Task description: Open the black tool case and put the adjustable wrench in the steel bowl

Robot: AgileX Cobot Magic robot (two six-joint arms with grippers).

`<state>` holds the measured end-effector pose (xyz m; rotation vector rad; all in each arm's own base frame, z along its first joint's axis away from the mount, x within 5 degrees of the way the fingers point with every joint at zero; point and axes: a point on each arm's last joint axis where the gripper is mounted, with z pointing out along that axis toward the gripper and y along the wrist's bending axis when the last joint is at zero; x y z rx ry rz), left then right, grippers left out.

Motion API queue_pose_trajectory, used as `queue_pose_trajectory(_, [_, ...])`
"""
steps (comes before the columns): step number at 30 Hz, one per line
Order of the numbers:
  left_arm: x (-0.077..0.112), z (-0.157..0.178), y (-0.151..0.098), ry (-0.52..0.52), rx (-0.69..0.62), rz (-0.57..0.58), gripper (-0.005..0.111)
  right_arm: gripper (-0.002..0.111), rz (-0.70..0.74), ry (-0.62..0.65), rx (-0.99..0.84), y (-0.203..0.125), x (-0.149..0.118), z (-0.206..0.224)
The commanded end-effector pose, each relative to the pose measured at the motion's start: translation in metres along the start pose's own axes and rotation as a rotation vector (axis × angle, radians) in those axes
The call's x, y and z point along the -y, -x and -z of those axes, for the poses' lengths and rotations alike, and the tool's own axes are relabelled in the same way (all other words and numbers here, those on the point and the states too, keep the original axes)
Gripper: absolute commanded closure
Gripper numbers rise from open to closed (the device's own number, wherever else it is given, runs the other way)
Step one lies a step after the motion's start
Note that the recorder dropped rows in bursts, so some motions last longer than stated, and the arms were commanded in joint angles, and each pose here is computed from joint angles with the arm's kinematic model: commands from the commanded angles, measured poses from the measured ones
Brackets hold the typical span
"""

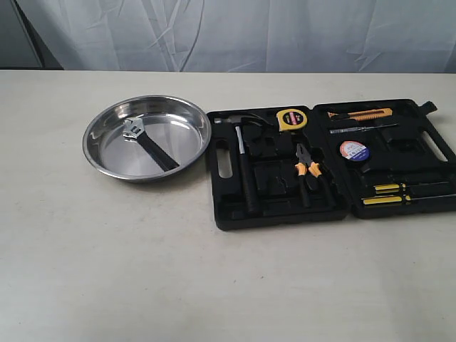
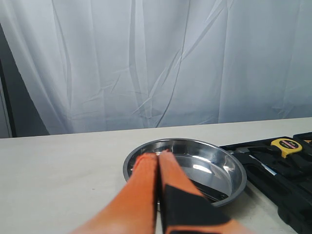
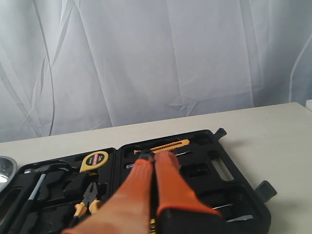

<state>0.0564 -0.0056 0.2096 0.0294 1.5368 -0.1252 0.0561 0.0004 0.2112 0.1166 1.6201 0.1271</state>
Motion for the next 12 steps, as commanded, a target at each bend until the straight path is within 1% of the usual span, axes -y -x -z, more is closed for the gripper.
queue_pose_trajectory(1, [0.0003, 0.0003, -0.0011, -0.006, 0.001, -0.005, 0.107, 0.109, 0.012, -0.004, 0.006, -0.0012, 0.0005, 0.0002])
queue_pose_trajectory(9, [0.0003, 0.0003, -0.0011, -0.006, 0.001, -0.005, 0.107, 0.109, 0.012, -0.004, 0.006, -0.0012, 0.0005, 0.0002])
queue_pose_trajectory(12, [0.0003, 0.0003, -0.0011, -0.006, 0.001, -0.005, 0.107, 0.109, 0.040, -0.012, -0.009, -0.0025, 0.0012, 0.0002])
